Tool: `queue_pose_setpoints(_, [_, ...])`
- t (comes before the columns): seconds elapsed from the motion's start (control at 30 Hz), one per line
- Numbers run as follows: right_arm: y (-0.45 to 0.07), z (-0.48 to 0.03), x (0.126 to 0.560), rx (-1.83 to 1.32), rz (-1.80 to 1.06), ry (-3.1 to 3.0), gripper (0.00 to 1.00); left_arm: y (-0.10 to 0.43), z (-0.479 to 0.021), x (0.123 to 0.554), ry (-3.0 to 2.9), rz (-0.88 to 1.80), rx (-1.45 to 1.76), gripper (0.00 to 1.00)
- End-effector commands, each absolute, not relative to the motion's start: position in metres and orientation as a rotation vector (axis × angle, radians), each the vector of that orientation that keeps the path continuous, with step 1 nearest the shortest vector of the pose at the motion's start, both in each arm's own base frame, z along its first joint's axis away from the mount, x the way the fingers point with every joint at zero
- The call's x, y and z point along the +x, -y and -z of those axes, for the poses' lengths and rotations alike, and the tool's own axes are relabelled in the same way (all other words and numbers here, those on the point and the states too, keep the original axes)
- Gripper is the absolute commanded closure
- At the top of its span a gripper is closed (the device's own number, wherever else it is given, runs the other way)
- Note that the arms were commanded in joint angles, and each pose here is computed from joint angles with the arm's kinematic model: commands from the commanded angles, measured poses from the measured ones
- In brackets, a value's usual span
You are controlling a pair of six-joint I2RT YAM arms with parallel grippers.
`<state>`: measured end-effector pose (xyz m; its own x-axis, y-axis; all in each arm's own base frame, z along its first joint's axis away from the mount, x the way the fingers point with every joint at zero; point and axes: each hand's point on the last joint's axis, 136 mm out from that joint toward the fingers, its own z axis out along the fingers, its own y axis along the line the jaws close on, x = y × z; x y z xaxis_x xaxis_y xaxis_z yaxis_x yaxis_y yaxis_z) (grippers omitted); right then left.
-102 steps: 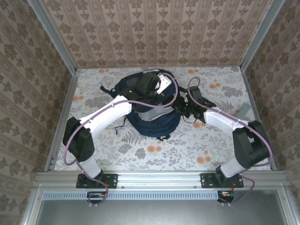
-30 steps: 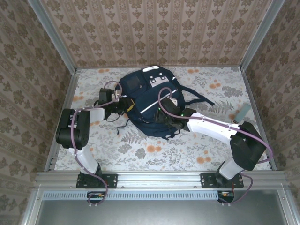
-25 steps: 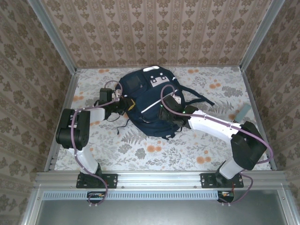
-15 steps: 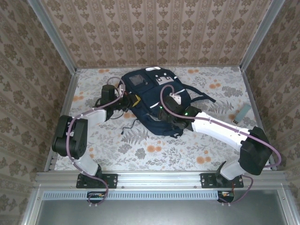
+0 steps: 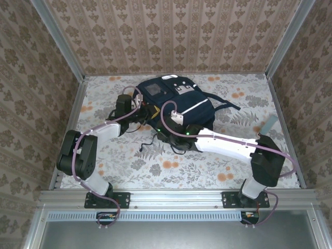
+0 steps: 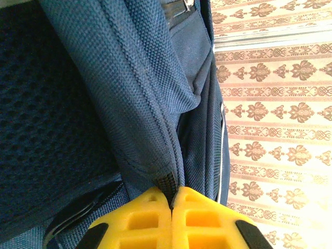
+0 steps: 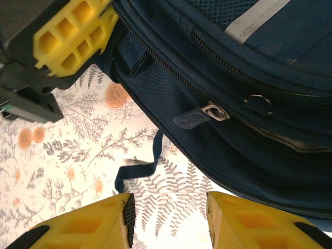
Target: Pack the student bag
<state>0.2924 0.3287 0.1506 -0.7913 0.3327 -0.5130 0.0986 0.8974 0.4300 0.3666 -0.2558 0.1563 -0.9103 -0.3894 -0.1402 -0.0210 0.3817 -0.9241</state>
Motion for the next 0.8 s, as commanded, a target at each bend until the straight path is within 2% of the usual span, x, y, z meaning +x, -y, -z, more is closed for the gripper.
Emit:
queue_pose_setpoints(0.0, [-0.331, -0.146, 0.305, 0.466, -0.486, -2.419, 0.58, 0.264, -0.191, 0.364, -2.2, 1.605, -0.247, 0.99])
queue_pose_setpoints(0.4, [-0.309, -0.124, 0.329, 0.65, -0.247, -2.358, 0.6, 0.263, -0.186, 0.36, -2.215, 1.607, -0.252, 0.99])
queue_pose_setpoints(0.5, [-0.301, -0.122, 0.331, 0.706, -0.222, -2.324, 0.64, 0.263, -0.186, 0.36, -2.216, 1.606, -0.256, 0.99])
queue_pose_setpoints(0.77, [-0.298, -0.111, 0.344, 0.784, -0.243, -2.337, 0.64, 0.266, -0.188, 0.36, -2.217, 1.619, -0.245, 0.98])
